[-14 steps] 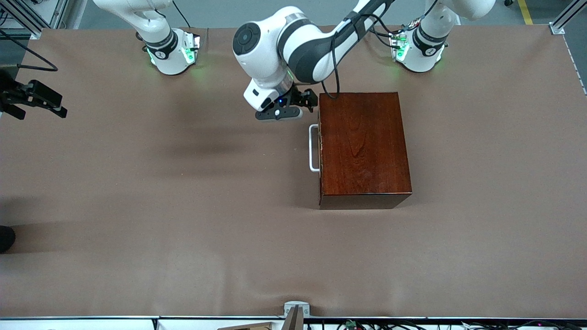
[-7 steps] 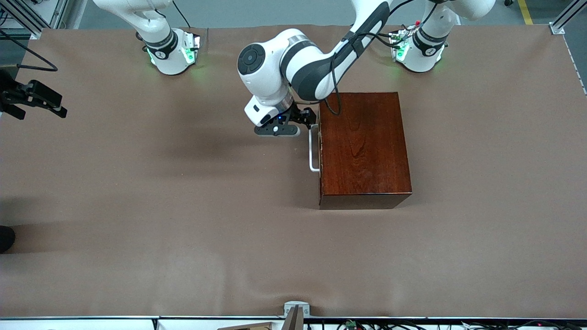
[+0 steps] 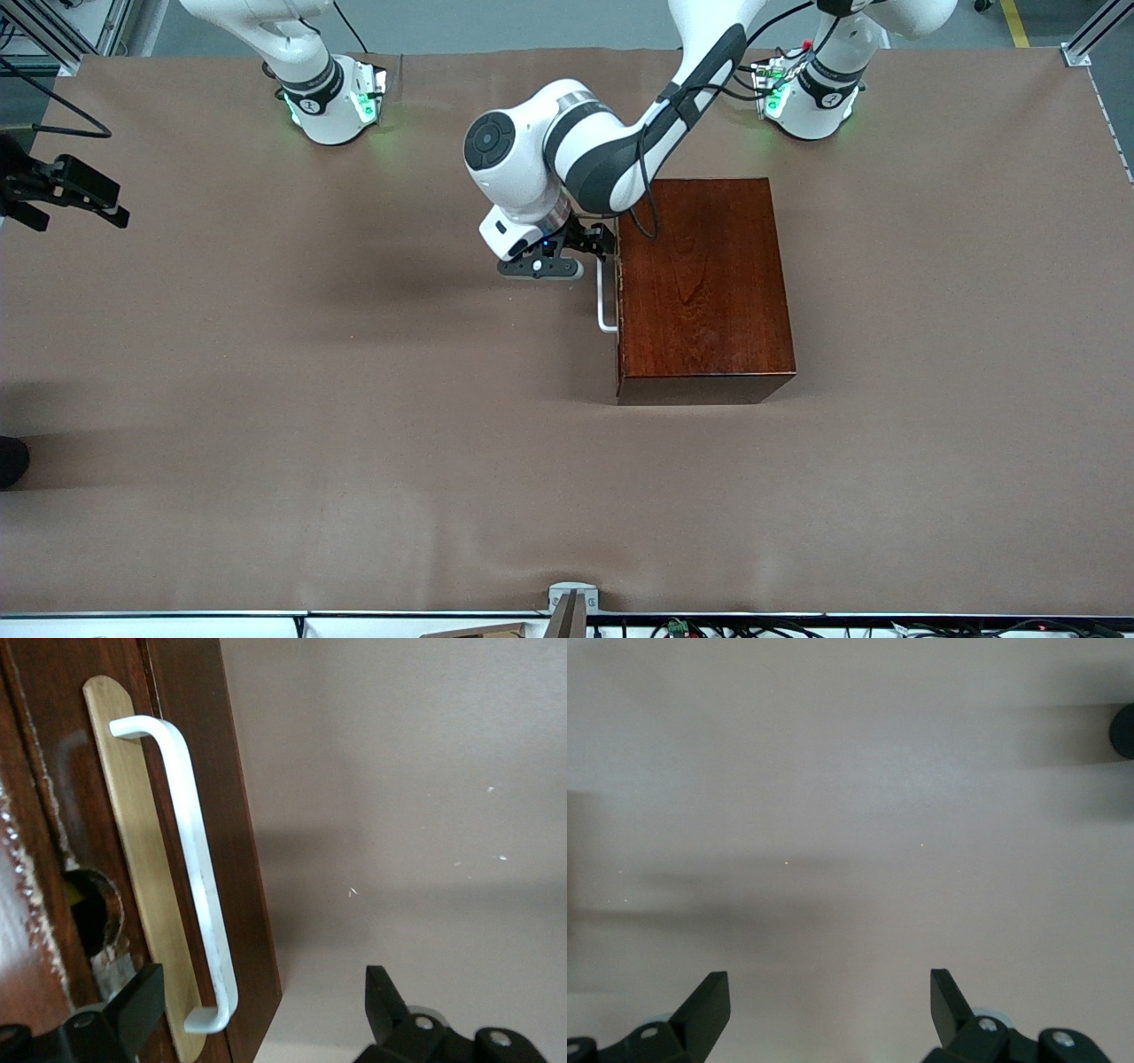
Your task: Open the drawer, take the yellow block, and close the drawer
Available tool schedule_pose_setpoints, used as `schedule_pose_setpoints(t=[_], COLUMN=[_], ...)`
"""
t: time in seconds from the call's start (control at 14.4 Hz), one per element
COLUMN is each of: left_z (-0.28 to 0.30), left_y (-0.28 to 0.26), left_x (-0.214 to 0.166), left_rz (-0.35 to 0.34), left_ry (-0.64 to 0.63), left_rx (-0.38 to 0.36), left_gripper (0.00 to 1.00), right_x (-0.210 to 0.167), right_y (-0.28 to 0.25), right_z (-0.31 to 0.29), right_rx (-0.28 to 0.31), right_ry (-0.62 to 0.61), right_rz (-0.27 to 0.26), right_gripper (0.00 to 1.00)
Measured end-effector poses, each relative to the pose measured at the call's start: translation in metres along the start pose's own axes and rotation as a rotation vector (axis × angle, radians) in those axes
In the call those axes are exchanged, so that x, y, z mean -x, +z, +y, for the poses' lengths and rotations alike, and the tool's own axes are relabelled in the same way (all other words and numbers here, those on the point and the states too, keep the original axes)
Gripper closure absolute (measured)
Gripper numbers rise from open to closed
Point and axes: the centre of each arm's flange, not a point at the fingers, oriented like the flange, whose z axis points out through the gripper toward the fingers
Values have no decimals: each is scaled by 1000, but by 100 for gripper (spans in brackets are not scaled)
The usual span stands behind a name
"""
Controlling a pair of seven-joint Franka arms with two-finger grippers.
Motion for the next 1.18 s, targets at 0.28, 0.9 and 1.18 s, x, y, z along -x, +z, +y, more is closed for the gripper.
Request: schedule_pose_setpoints(t=[0.28,0.9,1.18], left_z=[0,8,9], left_y=[21,29,27], left_x=[-9,-16,-19], left_rz=[-8,26,41], left_ry=[-10,-22,-62], left_rx=[-16,21,37], left_gripper=[0,0,0], right_x=[0,0,0], right_y=[0,0,0], right_z=[0,0,0], right_rx=[0,0,0], right_ry=[0,0,-1], right_rz=[0,0,0], right_gripper=[0,0,0])
